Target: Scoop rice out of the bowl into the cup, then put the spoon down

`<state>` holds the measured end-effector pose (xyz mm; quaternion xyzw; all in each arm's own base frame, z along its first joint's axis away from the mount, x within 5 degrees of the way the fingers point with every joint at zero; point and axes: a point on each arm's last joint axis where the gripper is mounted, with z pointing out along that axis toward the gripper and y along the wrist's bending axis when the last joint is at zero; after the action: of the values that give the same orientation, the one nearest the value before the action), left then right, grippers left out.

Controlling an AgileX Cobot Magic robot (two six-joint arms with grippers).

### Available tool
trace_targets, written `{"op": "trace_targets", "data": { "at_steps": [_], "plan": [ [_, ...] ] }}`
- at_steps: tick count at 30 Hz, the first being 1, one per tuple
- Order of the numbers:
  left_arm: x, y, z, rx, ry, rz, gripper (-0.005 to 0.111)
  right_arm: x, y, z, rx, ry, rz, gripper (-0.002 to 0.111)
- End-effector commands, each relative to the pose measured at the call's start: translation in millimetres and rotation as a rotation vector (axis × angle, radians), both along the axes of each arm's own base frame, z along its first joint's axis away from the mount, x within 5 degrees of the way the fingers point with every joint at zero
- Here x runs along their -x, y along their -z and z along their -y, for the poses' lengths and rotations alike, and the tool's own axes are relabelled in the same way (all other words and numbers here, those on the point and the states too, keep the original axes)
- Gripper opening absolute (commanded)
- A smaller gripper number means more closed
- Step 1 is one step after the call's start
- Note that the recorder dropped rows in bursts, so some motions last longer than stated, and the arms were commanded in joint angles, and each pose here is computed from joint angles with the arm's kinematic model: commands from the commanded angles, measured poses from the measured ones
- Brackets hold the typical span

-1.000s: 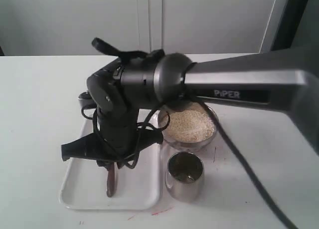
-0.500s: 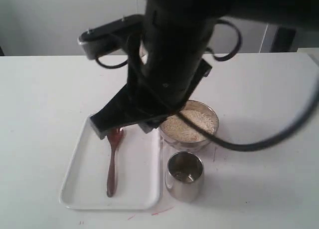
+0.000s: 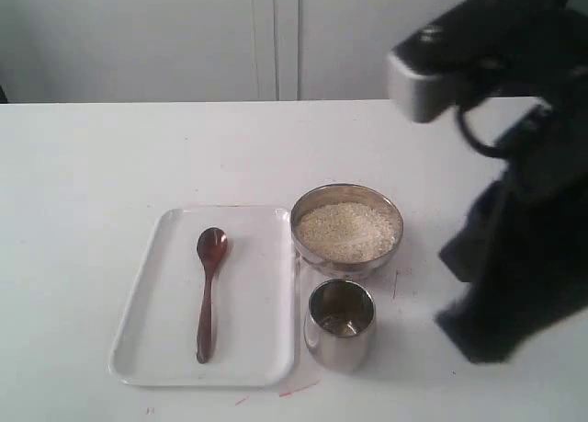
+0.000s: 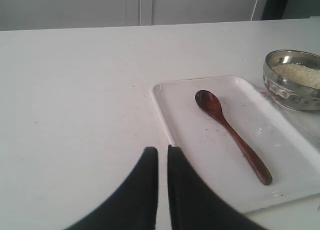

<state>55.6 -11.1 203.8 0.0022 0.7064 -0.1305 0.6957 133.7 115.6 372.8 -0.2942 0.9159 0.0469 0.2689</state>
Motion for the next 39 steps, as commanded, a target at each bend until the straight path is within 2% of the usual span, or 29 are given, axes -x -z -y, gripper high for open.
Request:
{"op": "trace_targets", "data": {
  "at_steps": [1, 6, 12, 19, 27, 32, 34, 39],
  "plan": [
    [0.3, -2.5, 0.4, 0.008, 0.009, 0.008, 0.014, 37.5, -3.2, 34.0, -0.085, -0.038, 0.060, 0.009],
    [0.3, -2.5, 0.4, 0.008, 0.009, 0.008, 0.014, 75.7, -2.5, 57.9, -0.187, -0.181, 0.109, 0.009],
    [0.3, -2.5, 0.4, 0.008, 0.009, 0.008, 0.014, 94.9, 5.6, 76.0, -0.244, -0.185, 0.154, 0.009],
    [0.3, -2.5, 0.4, 0.008, 0.009, 0.008, 0.014, 94.1, 4.9, 75.2, -0.278, -0.185, 0.193, 0.009],
    [0.3, -2.5, 0.4, 0.008, 0.009, 0.008, 0.014, 87.2, -8.3, 68.9, -0.378, -0.202, 0.341, 0.009],
    [0.3, -2.5, 0.4, 0.008, 0.009, 0.008, 0.014, 79.7, -11.9, 67.9, -0.443, -0.195, 0.537, 0.009],
    [0.3, -2.5, 0.4, 0.008, 0.009, 0.008, 0.014, 72.6, -7.4, 65.6, -0.474, -0.167, 0.639, 0.009],
    [0.3, -2.5, 0.4, 0.008, 0.009, 0.008, 0.014, 53.3, 20.8, 65.6, -0.536, 0.002, 0.715, 0.009]
  ]
}}
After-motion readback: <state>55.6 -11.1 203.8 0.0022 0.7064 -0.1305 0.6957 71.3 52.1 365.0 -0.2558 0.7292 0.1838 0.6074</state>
